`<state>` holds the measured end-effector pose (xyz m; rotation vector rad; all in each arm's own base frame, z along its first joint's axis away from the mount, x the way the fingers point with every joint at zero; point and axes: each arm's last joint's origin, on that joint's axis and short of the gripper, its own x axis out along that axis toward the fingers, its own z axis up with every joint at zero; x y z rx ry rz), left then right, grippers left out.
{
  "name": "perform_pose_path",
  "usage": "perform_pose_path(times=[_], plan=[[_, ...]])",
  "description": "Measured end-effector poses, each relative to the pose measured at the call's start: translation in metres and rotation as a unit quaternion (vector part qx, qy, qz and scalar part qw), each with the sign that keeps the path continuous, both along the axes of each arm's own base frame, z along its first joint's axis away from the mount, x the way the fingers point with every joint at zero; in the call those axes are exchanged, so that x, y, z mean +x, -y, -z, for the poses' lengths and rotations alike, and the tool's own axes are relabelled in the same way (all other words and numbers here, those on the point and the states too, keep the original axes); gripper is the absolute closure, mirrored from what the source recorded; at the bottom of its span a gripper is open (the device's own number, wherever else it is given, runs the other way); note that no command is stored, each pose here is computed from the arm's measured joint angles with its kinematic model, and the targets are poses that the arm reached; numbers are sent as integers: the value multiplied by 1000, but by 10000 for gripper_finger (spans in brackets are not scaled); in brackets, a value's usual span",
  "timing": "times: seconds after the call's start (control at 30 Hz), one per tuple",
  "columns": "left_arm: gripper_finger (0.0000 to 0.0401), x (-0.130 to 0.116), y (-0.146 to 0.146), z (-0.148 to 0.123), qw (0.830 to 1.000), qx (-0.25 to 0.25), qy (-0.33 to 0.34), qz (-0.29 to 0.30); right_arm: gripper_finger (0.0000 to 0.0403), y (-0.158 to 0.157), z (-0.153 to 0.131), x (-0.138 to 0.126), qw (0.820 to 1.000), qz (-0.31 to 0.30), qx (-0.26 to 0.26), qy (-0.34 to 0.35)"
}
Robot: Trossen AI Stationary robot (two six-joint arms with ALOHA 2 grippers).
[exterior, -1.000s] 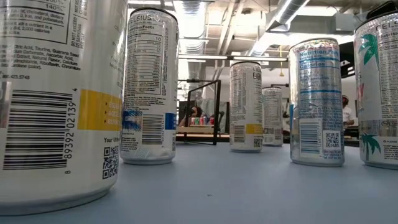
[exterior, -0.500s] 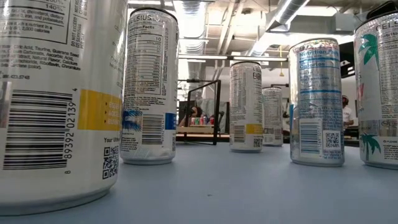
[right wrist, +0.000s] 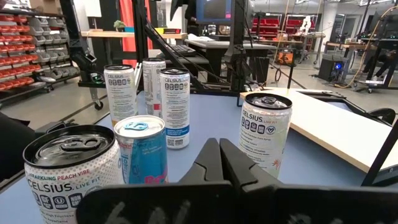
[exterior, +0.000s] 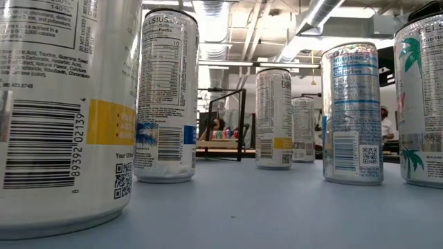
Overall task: Place canned beverage on shelf
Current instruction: Put the left blue soda can on the shelf
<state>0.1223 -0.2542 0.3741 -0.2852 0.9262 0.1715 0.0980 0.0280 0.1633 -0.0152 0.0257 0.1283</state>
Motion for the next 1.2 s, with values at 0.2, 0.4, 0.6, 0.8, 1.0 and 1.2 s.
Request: perform_pose_path(times=[0.2, 0.4, 0.6, 0.8, 1.0, 1.2], plan=[[67, -5, 4, 26, 999, 24, -40, 11, 403, 0, 0, 0, 1000, 0, 0, 0], [67, -2, 13, 49, 998, 15, -54, 42, 403, 0, 0, 0, 1000, 0, 0, 0], [67, -1, 15, 66, 995, 39, -55, 76, 403, 0, 0, 0, 1000, 0, 0, 0], [67, -2, 15, 75, 993, 44, -65, 86, 403, 0, 0, 0, 1000, 0, 0, 0], [67, -2, 20, 82, 992, 15, -79, 95, 403, 0, 0, 0, 1000, 0, 0, 0], [67, -1, 20, 82, 994, 23, -64, 90, 403, 0, 0, 0, 1000, 0, 0, 0]])
